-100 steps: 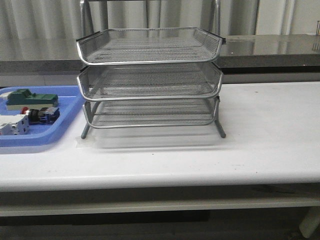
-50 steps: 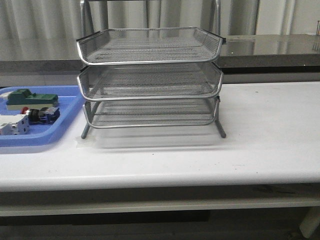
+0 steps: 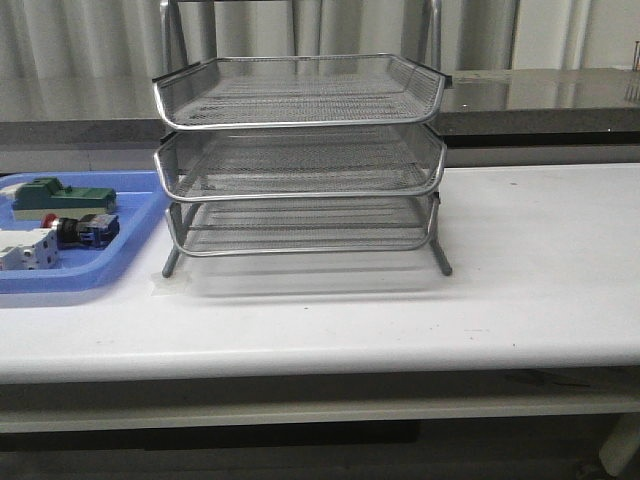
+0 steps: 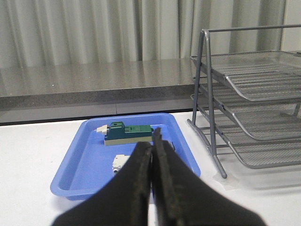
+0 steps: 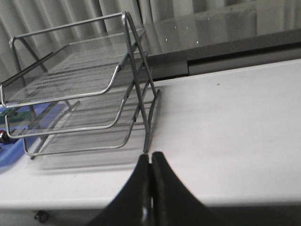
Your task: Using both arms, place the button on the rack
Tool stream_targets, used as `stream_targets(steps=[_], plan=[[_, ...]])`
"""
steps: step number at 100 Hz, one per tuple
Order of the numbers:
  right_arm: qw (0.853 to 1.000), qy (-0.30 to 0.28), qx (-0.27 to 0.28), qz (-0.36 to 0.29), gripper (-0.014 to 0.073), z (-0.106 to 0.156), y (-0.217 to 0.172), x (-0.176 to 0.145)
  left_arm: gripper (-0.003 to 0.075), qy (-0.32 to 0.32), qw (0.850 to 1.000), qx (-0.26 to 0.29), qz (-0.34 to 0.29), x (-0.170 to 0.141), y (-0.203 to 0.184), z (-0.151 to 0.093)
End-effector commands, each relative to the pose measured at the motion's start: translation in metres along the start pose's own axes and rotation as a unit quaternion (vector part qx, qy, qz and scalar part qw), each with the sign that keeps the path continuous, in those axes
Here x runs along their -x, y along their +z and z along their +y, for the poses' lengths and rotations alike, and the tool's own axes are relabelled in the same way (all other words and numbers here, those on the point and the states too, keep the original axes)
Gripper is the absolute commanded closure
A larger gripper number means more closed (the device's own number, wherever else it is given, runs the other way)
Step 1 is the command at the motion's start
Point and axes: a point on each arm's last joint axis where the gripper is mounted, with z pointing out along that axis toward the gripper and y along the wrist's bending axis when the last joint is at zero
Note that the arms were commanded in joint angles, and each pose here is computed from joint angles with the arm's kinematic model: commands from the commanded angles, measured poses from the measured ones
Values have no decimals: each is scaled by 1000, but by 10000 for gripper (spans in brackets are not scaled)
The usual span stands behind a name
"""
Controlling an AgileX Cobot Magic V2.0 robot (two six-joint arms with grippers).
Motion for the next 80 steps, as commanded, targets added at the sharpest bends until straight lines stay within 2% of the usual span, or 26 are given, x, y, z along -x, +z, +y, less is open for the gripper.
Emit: stream_targets(steps=[1, 25, 47, 80], plan=[[1000, 0, -1, 2, 652, 7, 1, 29, 716, -9, 999, -3, -35, -6, -2, -1], [994, 0, -14, 106, 652, 16, 20, 65, 716, -9, 999, -3, -35, -6, -2, -1], [977, 4, -30, 212, 652, 19, 50, 77, 716, -9, 999, -3, -35, -6, -2, -1], [966, 26, -33, 256, 629, 18, 77, 69, 716, -9, 999, -3, -35, -6, -2, -1]])
